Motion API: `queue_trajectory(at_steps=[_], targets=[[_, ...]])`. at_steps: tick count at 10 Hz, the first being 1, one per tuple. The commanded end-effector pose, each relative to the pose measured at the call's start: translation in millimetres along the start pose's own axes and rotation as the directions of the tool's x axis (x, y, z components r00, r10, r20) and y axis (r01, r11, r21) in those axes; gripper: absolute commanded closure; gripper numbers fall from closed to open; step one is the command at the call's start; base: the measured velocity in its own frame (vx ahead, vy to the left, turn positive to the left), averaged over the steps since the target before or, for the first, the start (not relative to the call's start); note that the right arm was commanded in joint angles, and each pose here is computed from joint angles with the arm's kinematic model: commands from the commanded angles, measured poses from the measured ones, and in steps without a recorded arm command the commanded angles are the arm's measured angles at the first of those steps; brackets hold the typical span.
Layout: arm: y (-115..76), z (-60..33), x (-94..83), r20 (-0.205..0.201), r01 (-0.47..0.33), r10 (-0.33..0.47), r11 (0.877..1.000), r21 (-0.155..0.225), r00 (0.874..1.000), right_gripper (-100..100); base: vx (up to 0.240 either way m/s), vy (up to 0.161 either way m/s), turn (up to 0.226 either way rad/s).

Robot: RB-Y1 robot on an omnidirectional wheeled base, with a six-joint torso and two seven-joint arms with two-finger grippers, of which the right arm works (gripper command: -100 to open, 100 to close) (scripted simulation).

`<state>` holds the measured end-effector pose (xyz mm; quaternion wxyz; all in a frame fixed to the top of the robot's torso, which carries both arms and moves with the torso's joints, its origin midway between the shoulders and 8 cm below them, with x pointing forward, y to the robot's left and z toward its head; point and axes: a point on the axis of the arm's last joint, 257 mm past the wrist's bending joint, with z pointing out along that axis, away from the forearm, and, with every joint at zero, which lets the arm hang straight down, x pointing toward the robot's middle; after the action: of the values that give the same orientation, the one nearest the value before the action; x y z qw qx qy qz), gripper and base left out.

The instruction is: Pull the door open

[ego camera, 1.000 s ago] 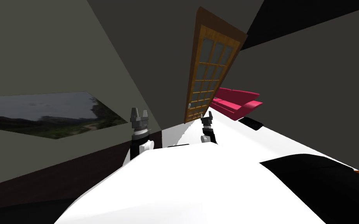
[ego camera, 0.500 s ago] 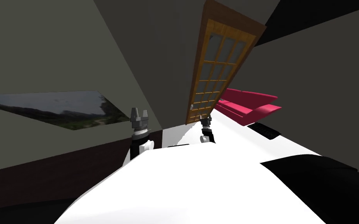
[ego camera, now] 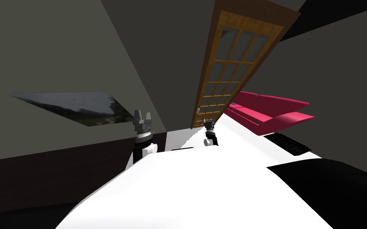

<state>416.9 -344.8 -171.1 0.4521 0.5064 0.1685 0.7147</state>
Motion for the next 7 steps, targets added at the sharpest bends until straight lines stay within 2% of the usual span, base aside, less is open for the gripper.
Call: queue_trajectory(at_steps=[1,4,7], targets=[[-7.0,-2.4,-8.9,0.022,-0.049,0.049,0.999,0.006,0.999,-100,0.048,-0.097,0.173],[-20.1,-6.5,-27.1,0.064,-0.132,0.131,0.991,0.013,0.989,-100,0.049,-0.120,0.194],[-32.6,-11.6,-45.1,0.109,-0.212,0.209,0.977,0.012,0.972,-100,0.041,-0.117,0.190]])
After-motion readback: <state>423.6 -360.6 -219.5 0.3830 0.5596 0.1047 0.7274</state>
